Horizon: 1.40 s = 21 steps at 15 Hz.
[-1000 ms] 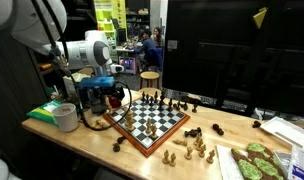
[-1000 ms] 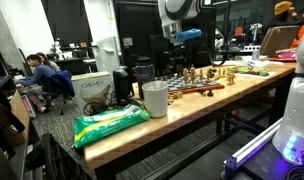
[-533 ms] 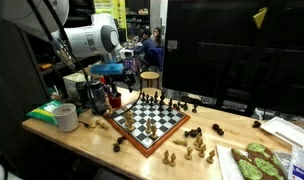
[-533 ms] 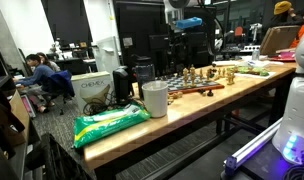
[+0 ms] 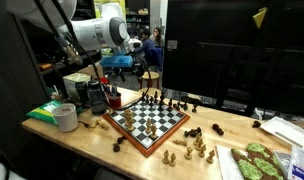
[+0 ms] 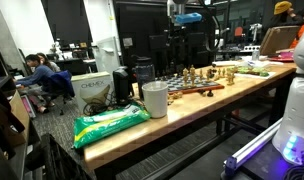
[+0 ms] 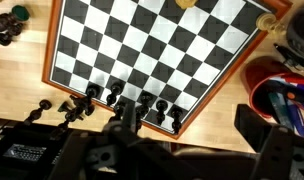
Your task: Place one black piece back on the chess board
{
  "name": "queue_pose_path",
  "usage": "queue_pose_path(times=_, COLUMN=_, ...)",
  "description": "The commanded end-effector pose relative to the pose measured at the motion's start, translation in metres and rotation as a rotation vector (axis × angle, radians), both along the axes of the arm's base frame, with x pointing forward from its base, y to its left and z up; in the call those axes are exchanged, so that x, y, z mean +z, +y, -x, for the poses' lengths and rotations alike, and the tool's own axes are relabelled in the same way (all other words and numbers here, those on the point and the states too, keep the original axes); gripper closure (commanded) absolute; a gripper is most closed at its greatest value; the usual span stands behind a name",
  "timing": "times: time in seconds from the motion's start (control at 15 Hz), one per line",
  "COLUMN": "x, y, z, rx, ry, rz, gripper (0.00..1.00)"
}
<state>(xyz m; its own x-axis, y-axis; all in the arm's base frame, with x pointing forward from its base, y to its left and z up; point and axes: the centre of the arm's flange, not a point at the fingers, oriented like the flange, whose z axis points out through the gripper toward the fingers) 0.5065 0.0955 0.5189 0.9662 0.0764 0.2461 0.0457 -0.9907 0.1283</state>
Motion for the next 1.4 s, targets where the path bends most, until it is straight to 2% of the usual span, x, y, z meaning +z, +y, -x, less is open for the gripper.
queue_pose_path(times=0.0, x=-0.001, y=0.0, z=0.0, rx=0.001, ry=0.001, rz=0.0, gripper=0.0)
queue_pose_path(times=0.13, x=-0.002, y=0.001, z=-0.001, rx=0.002, ry=0.002, rz=0.0, gripper=0.0)
queue_pose_path(times=0.33, x=0.006, y=-0.017, z=-0.017, rx=-0.018, ry=0.016, rz=-0.02, gripper=0.0)
queue_pose_path(times=0.73, x=0.023, y=-0.075, z=-0.063, rx=-0.042, ry=0.005, rz=-0.079, gripper=0.0)
queue_pose_path(times=1.07, x=0.03, y=-0.11, z=-0.096, rx=-0.065, ry=0.014, rz=-0.196, gripper=0.0)
queue_pose_path(times=1.13, x=0.019, y=-0.103, z=-0.078, rx=-0.076, ry=-0.002, rz=-0.157, gripper=0.0)
queue_pose_path(times=1.33, x=0.015, y=-0.106, z=-0.083, rx=-0.079, ry=0.004, rz=-0.162, gripper=0.0)
